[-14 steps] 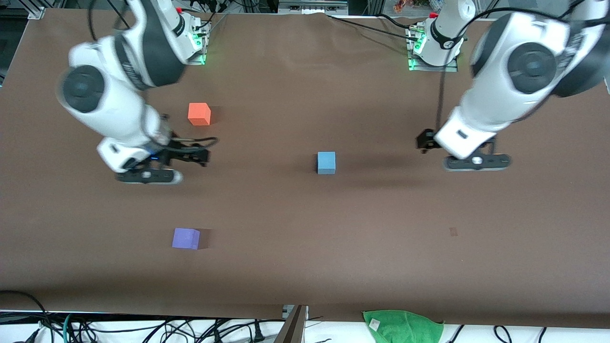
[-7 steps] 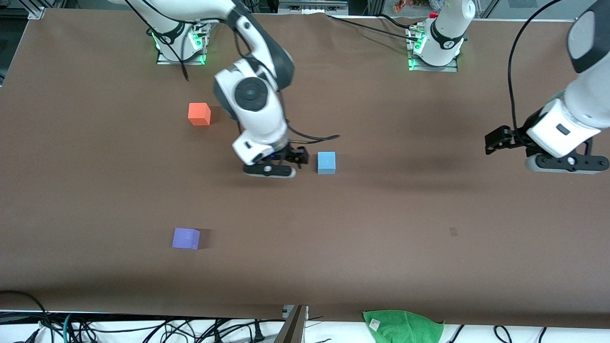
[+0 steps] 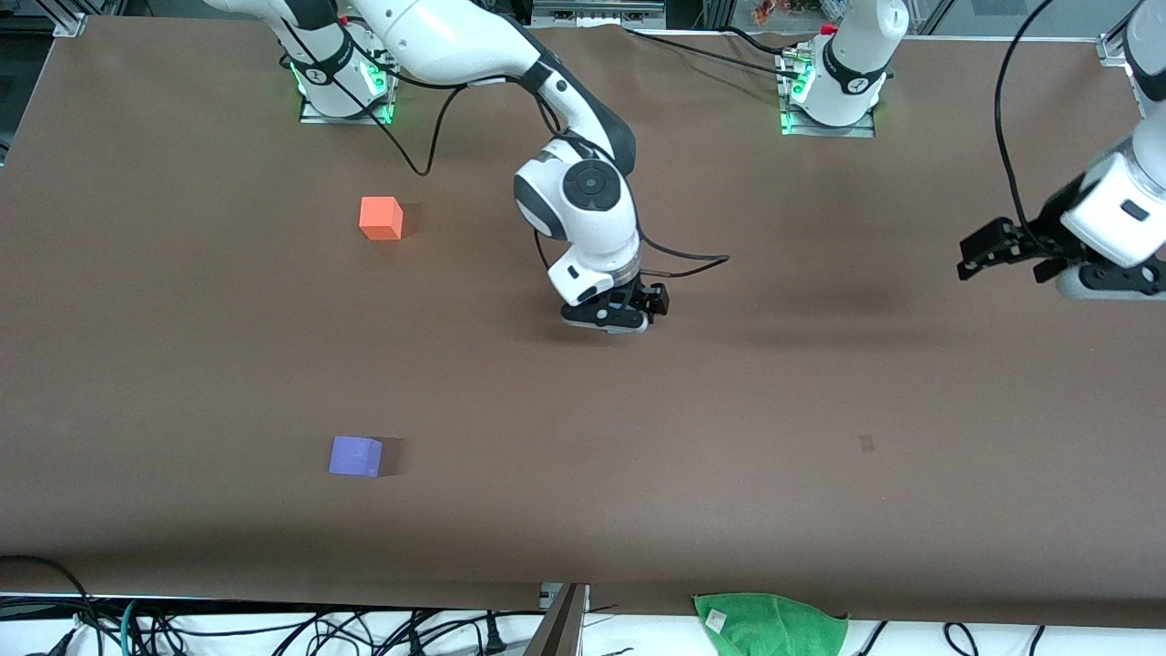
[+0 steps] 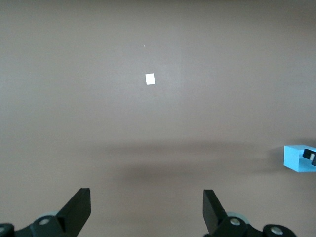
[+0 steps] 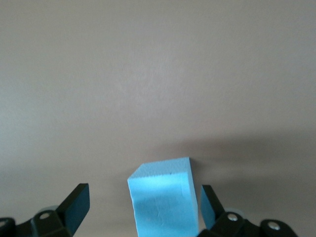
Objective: Place blue block between orange and purple blocks
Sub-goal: 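Grasp the blue cube with the right gripper while the left gripper withdraws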
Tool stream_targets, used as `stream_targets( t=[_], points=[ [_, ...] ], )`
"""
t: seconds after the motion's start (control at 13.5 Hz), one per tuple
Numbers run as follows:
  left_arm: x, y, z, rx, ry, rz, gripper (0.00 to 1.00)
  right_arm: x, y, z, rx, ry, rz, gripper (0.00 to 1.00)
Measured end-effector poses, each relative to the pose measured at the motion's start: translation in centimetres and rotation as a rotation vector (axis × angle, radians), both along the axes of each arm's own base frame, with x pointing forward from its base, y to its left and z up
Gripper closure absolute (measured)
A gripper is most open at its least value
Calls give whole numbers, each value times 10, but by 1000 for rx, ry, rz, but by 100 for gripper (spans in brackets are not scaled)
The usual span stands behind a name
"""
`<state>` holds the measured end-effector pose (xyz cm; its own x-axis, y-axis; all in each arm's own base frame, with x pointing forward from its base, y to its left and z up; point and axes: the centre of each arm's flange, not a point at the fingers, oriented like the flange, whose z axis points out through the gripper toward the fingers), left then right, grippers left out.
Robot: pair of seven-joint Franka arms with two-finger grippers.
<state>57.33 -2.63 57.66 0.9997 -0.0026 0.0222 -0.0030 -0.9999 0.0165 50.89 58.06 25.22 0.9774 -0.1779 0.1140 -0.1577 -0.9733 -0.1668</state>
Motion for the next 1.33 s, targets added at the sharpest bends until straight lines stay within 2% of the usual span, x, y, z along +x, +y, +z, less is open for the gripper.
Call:
stream_targets(
  t=[0.22,0.52,0.89,1.03,1.26,1.33],
  points=[
    [-7,-3,0,12,4,-8,0,-13,8,-18,-41,-10,38,0],
    [-8,-8,-2,13,8,-18,0,-13,4,-40,-102,-35,75,0],
    [-8,-11,-2,13,8,-23,0,-14,3,-54,-120,-30,81,1],
    [-8,-12,-2,13,8,-24,0,-15,3,-59,-125,-28,86,4],
    [-8,-12,-2,13,8,-24,0,-9,1,-53,-120,-43,88,39],
    [-8,-12,-2,13,8,-24,0,-3,-2,-51,-118,-48,88,41]
  ],
)
